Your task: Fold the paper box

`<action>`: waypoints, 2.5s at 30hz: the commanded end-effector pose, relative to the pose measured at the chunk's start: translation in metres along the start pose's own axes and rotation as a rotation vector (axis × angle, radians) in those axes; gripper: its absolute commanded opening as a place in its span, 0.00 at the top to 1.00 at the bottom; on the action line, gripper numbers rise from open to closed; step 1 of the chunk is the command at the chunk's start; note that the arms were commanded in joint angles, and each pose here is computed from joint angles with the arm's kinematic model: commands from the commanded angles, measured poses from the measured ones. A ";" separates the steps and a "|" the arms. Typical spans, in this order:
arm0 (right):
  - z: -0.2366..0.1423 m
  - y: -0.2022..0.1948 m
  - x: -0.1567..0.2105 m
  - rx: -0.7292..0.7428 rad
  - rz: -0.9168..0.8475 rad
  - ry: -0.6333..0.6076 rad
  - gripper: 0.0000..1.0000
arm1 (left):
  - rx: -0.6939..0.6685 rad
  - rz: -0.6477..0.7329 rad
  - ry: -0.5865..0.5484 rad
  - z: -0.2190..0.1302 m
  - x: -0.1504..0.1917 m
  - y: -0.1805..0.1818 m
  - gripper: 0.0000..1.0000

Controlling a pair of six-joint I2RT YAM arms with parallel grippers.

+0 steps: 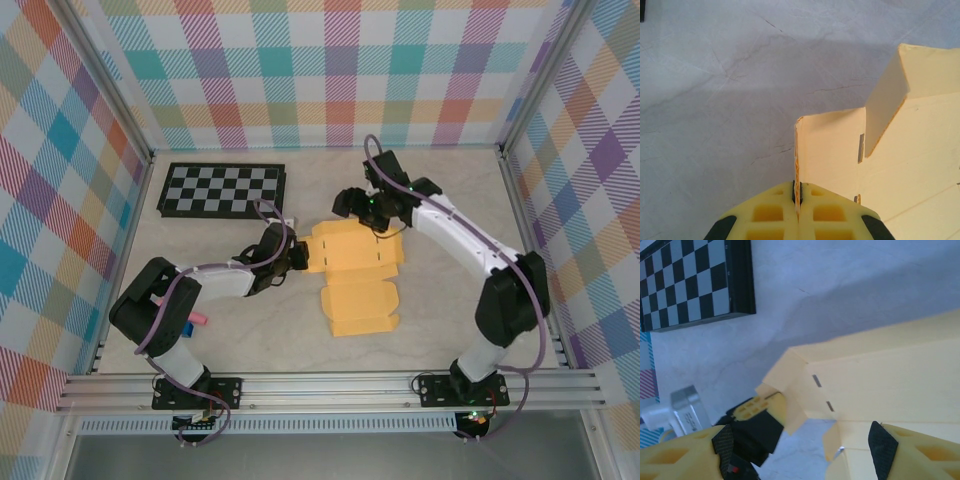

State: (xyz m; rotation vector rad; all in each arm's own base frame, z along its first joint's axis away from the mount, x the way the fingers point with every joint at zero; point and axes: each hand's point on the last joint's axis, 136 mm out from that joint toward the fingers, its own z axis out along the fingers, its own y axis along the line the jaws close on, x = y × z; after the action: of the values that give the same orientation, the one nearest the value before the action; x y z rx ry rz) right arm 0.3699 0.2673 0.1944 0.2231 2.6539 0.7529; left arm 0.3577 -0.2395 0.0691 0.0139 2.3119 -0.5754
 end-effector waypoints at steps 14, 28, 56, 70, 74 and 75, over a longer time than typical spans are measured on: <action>0.071 0.005 0.023 0.296 0.044 0.132 0.30 | 0.066 0.020 -0.082 -0.009 -0.013 -0.013 1.00; 0.084 -0.024 0.041 0.385 -0.014 0.174 0.42 | 0.036 0.018 -0.093 -0.012 -0.013 -0.006 1.00; -0.045 -0.038 -0.006 0.239 0.286 0.080 0.39 | -0.016 0.134 -0.194 -0.030 -0.036 -0.009 1.00; 0.019 0.013 -0.028 -0.099 0.808 0.129 0.29 | -0.063 0.180 -0.312 -0.038 -0.037 -0.015 1.00; 0.039 0.000 -0.017 -0.036 0.900 0.171 0.29 | -0.074 0.170 -0.323 -0.038 -0.038 -0.012 1.00; 0.042 -0.004 -0.016 -0.019 0.912 0.169 0.29 | -0.072 0.169 -0.325 -0.039 -0.038 -0.012 1.00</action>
State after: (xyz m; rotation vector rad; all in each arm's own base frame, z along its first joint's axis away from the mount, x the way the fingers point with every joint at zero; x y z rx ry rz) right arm 0.3961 0.2761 0.1639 1.3340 2.6599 1.0410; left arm 0.3568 -0.2290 0.1186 0.0862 2.0322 -0.3907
